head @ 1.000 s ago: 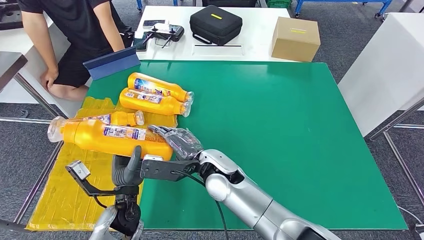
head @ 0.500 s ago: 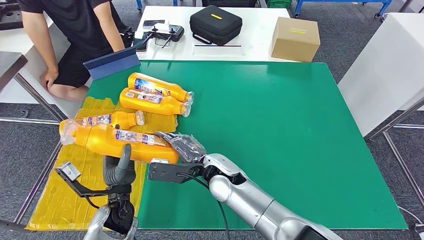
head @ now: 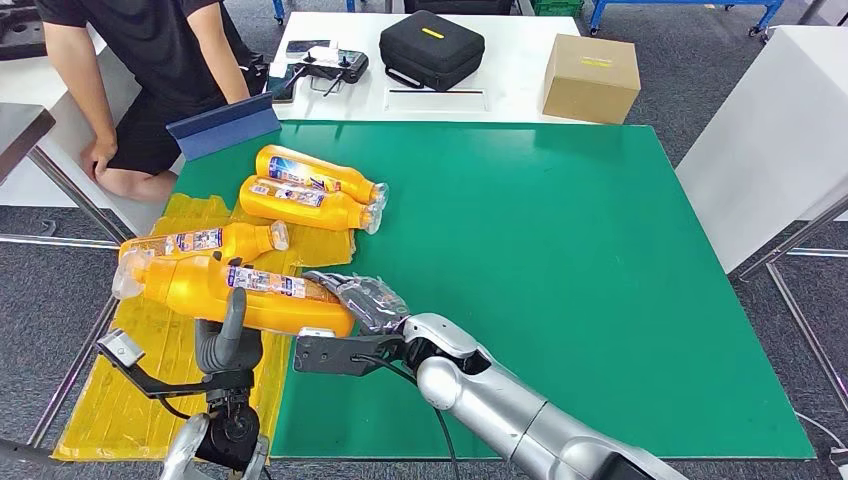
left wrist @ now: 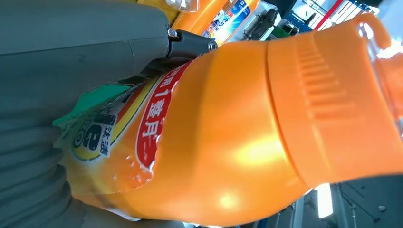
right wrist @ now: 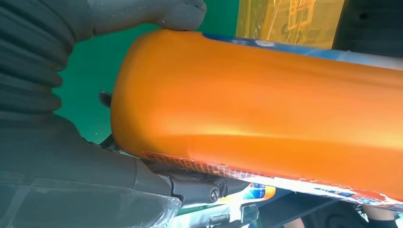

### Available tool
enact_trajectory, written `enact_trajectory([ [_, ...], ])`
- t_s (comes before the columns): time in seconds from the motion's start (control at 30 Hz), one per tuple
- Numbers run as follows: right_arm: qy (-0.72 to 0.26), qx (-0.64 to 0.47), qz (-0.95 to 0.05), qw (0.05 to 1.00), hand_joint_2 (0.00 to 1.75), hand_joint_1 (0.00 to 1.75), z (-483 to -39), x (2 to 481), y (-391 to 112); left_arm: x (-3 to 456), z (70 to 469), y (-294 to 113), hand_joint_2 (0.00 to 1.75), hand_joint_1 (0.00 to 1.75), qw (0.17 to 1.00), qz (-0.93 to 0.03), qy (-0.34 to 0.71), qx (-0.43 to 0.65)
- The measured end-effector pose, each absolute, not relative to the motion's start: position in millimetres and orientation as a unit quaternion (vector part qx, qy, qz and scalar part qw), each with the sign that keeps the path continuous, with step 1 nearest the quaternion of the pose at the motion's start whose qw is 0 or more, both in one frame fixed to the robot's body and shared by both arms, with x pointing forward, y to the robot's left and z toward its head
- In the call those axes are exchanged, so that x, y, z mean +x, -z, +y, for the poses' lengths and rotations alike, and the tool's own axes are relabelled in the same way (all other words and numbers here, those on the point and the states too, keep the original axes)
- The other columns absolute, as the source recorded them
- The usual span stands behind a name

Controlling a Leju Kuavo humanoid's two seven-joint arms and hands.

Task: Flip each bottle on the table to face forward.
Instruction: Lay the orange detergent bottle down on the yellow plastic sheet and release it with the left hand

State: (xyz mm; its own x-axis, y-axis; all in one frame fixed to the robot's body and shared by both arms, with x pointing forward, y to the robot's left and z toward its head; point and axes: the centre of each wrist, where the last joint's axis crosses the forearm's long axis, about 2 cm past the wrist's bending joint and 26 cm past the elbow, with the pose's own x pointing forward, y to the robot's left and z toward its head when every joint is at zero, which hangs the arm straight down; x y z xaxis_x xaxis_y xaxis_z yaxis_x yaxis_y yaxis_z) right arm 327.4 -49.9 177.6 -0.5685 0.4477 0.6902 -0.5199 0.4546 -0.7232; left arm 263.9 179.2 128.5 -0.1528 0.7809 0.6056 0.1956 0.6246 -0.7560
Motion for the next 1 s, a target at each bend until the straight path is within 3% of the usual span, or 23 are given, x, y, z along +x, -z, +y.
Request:
enact_trajectory([
  [0.5,-0.524,0.03,-0.716,0.461,1.75,1.75,-46.2,325.0,-177.4,259.8,178.6,-133.2,1.75,1.75,0.544,-0.692,-0.276,-0.386],
  [0.6,-0.523,0.029,-0.717,0.46,1.75,0.46,-46.4,325.5,-177.2,259.9,178.3,-133.6,1.75,1.75,0.543,-0.691,-0.277,-0.389],
  [0.63,-0.522,0.028,-0.717,0.46,1.31,0.03,-46.5,325.7,-177.1,260.0,178.1,-133.7,1.75,1.75,0.542,-0.69,-0.277,-0.391],
  [0.73,-0.519,0.023,-0.721,0.46,0.0,0.0,-46.9,326.0,-176.6,259.9,176.7,-134.4,1.75,1.75,0.54,-0.688,-0.274,-0.399],
  [1.0,-0.501,0.009,-0.731,0.462,0.0,0.0,-56.4,332.8,-178.3,260.5,174.1,-136.4,1.75,1.75,0.533,-0.687,-0.273,-0.412],
])
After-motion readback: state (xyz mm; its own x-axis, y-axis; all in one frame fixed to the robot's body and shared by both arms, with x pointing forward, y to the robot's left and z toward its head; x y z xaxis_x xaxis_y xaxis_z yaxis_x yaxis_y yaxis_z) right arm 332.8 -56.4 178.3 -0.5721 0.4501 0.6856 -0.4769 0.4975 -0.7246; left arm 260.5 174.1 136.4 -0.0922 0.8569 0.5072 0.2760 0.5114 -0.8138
